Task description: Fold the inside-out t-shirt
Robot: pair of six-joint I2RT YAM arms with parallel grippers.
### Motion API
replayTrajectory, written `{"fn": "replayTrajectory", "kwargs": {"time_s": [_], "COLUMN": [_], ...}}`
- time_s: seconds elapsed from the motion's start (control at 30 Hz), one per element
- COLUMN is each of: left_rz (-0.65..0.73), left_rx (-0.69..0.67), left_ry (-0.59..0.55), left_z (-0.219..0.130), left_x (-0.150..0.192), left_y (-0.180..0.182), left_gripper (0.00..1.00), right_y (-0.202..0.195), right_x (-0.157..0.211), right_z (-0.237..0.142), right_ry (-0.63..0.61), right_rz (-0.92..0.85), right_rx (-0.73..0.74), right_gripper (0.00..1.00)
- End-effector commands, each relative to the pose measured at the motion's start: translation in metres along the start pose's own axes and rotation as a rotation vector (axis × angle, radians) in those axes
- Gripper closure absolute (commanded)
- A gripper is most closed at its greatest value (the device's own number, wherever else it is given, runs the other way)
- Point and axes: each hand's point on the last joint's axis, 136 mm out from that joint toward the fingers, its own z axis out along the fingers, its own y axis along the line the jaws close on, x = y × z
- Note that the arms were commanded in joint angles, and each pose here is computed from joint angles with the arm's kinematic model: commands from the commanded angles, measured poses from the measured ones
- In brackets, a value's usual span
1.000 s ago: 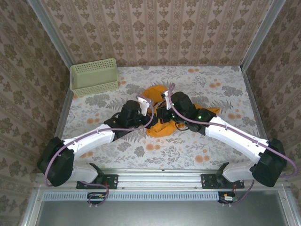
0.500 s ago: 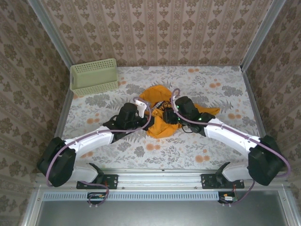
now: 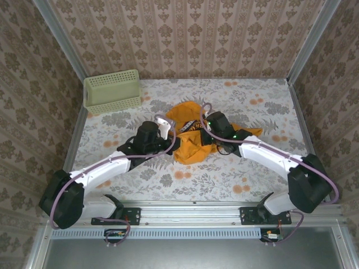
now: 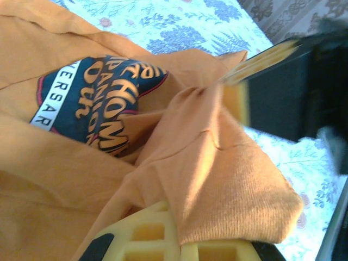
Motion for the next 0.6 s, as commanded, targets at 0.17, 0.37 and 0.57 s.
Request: {"fn": "replayTrajectory", "kwargs": {"time_s": [0.17, 0.37, 0.57], "left_rz": [0.037, 0.057, 0.087], "left_rx": [-0.089, -0.001, 0.049], "left_ry": [0.029, 0.082, 0.147], "left_z": [-0.003, 0.024, 0.045], "left_x": [-0.003, -0.011, 0.001], "left_y": [0.027, 0.011, -0.009], "left_gripper": [0.98, 0.98, 0.97], "right_y": [-0.013, -0.015, -0.05], "right_x": [-0.003, 0.009, -0.013], "right_z": [-0.075, -0.073, -0.023], "right_ry": [-0.048, -0.009, 0.021], "right_rz": [0.068, 0.121, 0.233], "right_rx": [-0.017, -0.049, 0.041], "right_gripper": [1.0, 1.0, 1.0]}}
